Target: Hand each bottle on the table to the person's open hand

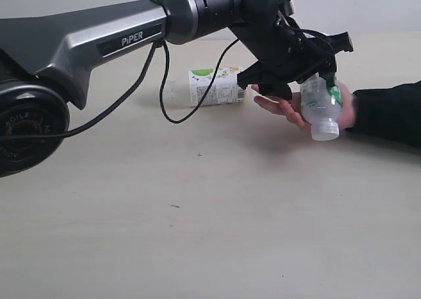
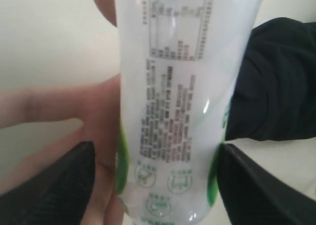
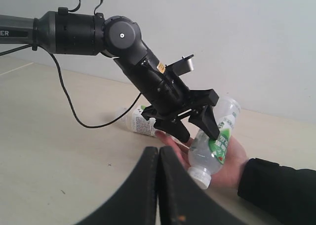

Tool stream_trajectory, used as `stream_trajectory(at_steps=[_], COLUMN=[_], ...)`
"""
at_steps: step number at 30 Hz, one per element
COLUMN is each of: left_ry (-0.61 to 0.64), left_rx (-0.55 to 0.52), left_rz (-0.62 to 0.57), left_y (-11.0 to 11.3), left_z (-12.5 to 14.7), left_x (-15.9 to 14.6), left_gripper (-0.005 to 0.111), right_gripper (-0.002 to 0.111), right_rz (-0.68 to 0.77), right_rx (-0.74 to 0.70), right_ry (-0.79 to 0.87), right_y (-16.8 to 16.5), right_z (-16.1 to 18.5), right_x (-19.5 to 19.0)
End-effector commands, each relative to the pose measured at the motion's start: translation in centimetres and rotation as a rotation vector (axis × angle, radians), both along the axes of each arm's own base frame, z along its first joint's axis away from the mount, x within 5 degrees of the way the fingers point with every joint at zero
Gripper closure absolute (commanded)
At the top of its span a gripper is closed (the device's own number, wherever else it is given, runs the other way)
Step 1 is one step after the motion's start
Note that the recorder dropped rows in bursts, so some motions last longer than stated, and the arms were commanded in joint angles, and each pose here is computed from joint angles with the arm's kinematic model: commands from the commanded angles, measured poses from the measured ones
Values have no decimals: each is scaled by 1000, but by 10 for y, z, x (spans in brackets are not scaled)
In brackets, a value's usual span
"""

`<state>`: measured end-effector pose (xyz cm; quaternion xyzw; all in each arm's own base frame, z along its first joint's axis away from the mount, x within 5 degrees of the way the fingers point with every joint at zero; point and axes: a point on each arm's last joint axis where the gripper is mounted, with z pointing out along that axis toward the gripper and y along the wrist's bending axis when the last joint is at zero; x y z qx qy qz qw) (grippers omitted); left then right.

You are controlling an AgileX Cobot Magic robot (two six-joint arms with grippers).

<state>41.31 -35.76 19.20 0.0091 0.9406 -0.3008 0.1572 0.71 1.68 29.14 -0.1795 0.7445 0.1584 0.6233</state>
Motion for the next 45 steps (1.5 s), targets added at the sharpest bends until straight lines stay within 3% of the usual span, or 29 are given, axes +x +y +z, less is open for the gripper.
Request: stream_trajectory(at_steps=[1,5,10,12,14,15,22,27,32,35,41,45], left_ry=[-9,-33,-124,-161,-189,-204,-190,-282,-434,-516,-856,-1004], left_rx=[1,-9,-50,-35,-2,47,182,173,151,81,-16,-73], left_rz=[6,0,-10,-41,-101,-163,-352,-349,-331,-226,-74,-59], left_y=[5,8,23,29,37,41,48,47,60,81,145,185], left_z=[9,21,76,94,109,113,124,132,128,115,85,64], left_x=[2,2,-3,-7,-13,-18,-42,-59,-89,-108,-185,-239], left_gripper=[39,39,39,45,79,106,107,107,107,107,107,107], right_gripper=[108,108,108,108,108,108,108,108,108,108,108,108], right_rz=[2,2,2,2,2,2,2,2,2,2,2,2], right_rx=[7,7,7,7,7,7,7,7,7,7,7,7], right_ry=[-7,-7,-7,-7,-7,-7,-7,-7,-7,-7,-7,-7], right_y=[0,0,0,0,0,0,0,0,0,0,0,0], right_z=[-1,-1,-1,-1,-1,-1,-1,-1,-1,-1,-1,-1], right_x=[1,1,1,1,1,1,1,1,1,1,1,1])
